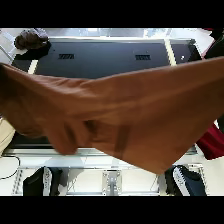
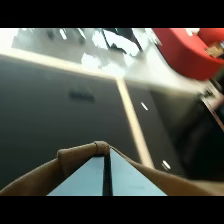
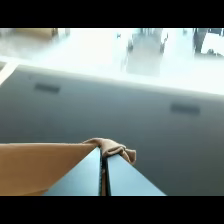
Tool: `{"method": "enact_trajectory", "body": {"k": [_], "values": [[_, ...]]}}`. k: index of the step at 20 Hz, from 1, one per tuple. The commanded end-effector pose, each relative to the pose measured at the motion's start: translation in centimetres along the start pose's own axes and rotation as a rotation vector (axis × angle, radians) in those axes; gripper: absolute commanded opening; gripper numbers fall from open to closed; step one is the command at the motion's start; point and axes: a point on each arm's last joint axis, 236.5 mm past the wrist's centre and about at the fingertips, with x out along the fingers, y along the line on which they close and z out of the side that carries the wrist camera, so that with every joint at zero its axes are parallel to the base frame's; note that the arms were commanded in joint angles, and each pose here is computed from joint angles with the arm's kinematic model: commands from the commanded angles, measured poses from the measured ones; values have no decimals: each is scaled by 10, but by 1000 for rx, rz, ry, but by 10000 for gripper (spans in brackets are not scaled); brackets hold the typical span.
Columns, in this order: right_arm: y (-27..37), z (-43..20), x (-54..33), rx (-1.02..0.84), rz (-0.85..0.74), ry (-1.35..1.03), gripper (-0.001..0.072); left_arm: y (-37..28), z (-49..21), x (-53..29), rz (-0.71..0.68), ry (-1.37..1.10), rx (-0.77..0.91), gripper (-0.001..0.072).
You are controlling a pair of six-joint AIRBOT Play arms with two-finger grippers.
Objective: Fold the shirts.
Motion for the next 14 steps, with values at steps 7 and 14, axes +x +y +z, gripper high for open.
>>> {"method": "enact_trajectory", "body": {"k": [7,14], "values": [[-55,-169,308,421,245,485,12,160,-152,199,176,233,-206,21],[-46,-125,403,387,148,164,294,182,-37,277,184,30,-90,718]]}}
